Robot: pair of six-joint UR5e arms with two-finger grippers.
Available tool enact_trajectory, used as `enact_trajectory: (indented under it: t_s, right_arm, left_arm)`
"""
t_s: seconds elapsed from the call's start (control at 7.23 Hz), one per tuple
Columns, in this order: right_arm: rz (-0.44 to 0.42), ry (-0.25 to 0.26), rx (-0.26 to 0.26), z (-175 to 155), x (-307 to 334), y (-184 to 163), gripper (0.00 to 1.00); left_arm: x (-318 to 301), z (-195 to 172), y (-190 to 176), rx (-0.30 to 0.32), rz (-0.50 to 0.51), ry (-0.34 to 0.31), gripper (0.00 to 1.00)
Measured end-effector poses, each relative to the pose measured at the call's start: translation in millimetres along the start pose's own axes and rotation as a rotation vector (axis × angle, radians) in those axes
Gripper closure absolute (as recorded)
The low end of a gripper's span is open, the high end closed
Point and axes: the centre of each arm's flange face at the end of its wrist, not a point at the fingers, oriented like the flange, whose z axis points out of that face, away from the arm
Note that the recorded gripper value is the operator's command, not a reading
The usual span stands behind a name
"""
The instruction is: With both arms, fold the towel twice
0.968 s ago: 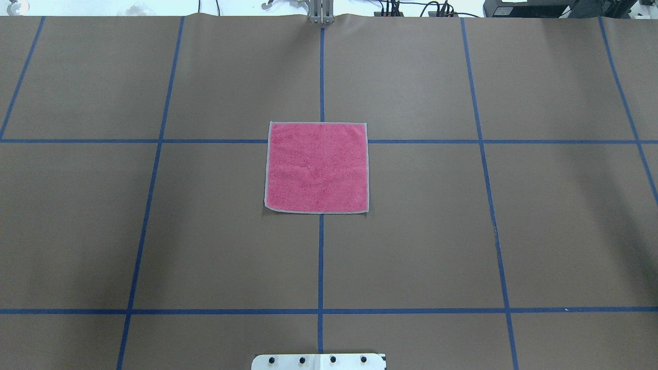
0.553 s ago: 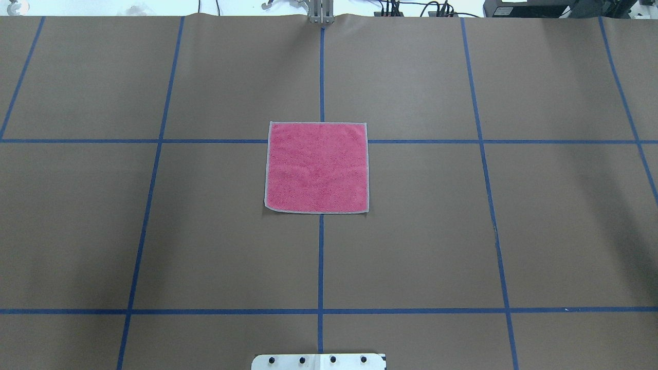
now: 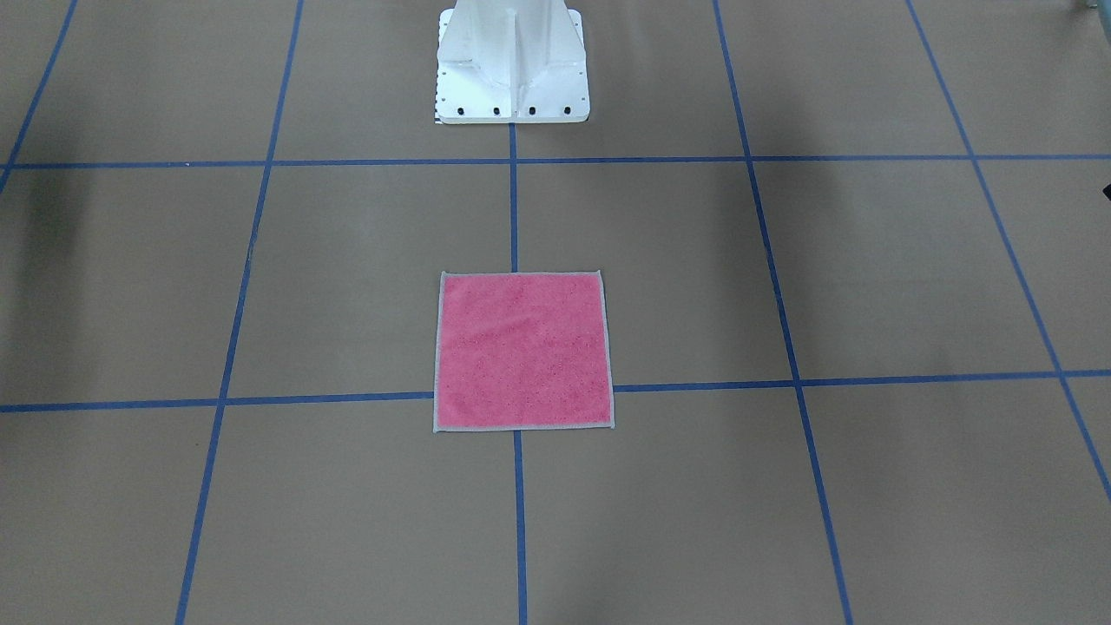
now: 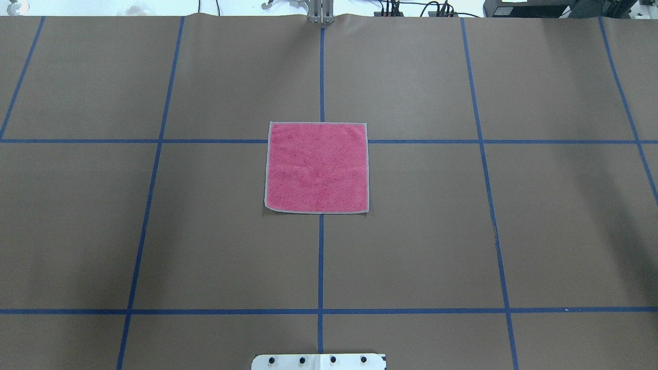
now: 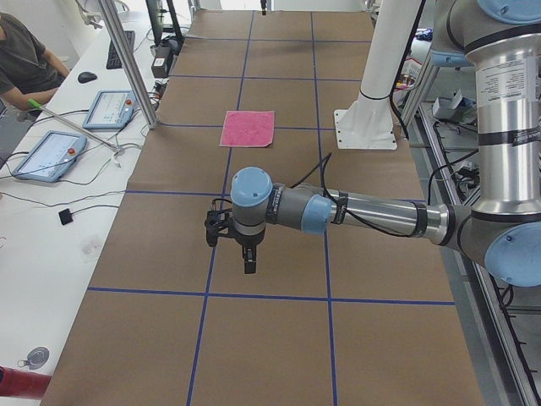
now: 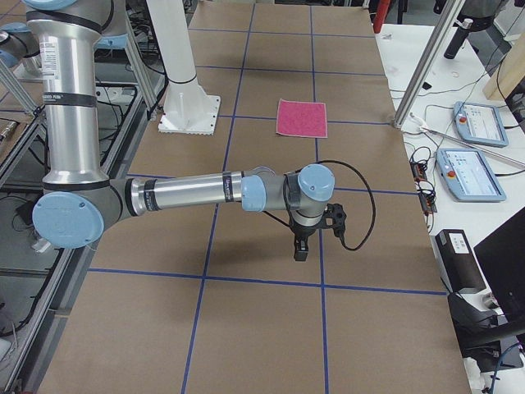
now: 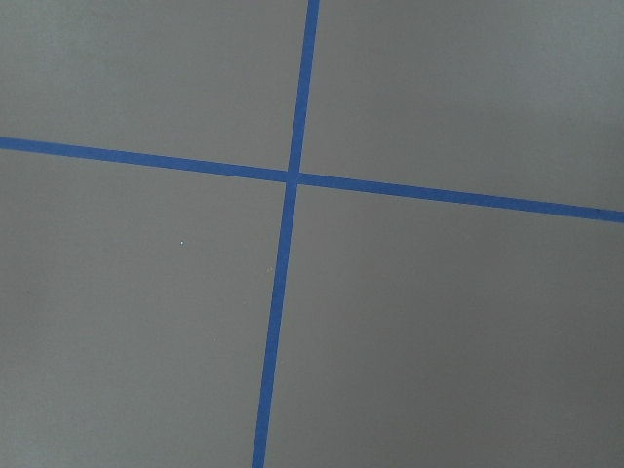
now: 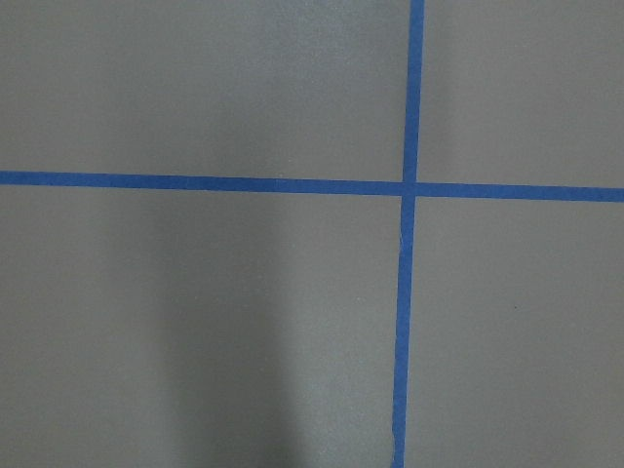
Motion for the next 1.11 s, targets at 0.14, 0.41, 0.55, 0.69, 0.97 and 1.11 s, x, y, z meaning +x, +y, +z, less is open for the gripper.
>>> enact_trajectory:
  t_s: [0.14,0.41,0.55,0.69,0.97,1.11]
  right_arm:
    - [-0.024,0.0,-0.005,3,-13,-4,0.0]
    - [-0.042,0.001,-0.008,5,-21,-6,0.0]
    - [-0.048,-0.007,-0.006,4,-23,-5,0.0]
    - [-0.062,-0.023,0.003,4,-27,-4,0.0]
    - [-0.033,-0.092,0.019,13,-65,-7,0.0]
    - [0.013,-0.136,0.034,23,-110,-7,0.0]
  left_arm:
    - [1,2,-1,-0.004,0.003,0.0,0.0]
    - [4,5,-3,0.001,0.022,0.013,0.0]
    - [6,6,-2,0.001,0.029,0.031,0.0]
    - [7,6,-2,-0.001,0.033,0.043,0.0]
    - [13,11,-1,-0.01,0.05,0.051,0.0]
    - [17,14,-1,-0.013,0.064,0.055,0.0]
